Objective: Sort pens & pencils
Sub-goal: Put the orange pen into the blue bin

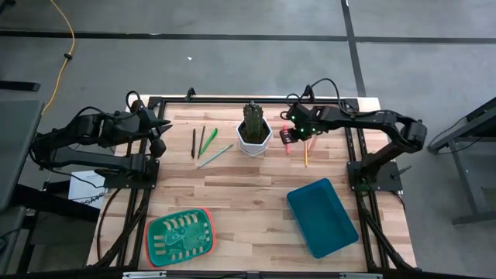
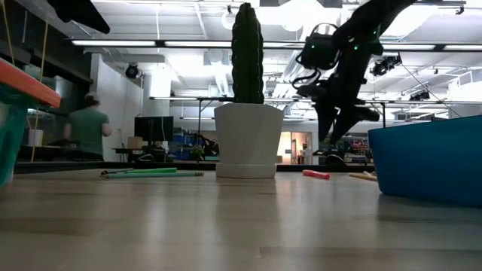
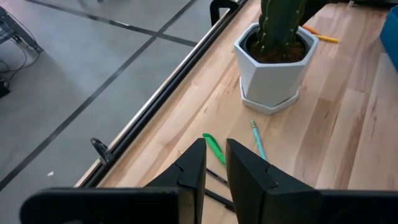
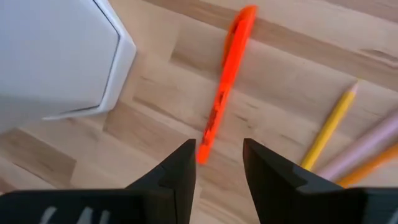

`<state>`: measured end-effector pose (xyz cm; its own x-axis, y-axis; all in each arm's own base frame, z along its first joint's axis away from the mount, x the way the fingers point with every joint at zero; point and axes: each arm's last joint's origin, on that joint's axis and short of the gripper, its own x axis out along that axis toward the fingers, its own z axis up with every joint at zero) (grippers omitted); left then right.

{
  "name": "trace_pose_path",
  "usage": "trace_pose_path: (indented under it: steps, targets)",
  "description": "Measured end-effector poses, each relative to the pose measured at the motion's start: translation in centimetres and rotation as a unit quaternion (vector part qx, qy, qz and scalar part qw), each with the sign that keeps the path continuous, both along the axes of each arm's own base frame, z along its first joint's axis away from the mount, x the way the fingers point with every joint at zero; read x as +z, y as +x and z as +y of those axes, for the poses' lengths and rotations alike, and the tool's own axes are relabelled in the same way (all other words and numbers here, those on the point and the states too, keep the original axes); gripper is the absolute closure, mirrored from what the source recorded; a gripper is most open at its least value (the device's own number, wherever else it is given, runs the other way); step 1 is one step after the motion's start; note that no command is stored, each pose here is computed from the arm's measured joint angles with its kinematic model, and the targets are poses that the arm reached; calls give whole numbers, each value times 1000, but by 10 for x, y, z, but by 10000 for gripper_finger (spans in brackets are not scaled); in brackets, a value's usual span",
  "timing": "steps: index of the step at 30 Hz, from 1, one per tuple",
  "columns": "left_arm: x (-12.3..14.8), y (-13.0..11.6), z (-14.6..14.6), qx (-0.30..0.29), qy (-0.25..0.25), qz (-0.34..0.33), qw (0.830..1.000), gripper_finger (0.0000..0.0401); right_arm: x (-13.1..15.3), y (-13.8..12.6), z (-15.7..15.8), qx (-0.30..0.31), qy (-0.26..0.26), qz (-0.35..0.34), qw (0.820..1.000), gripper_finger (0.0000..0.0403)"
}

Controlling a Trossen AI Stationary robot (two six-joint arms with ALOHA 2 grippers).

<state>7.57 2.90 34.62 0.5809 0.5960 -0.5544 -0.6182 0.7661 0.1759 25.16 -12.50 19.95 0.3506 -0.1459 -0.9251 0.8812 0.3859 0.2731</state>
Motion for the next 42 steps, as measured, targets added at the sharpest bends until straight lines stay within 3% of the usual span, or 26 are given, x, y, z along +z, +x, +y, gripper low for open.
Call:
trace_pose_path:
  steps: [11,24,42]
  targets:
    - [0,0,0,3,-3,-3,1000,350,-32,17,-20,-9,16,-5,1000,279]
    - [0,0,0,4,-12,-9,1000,350,-35,39,-38,9,-1,44,999,279]
    - [-1,0,0,4,-13,-7,1000,350,-35,33,-53,-21,-1,42,999,279]
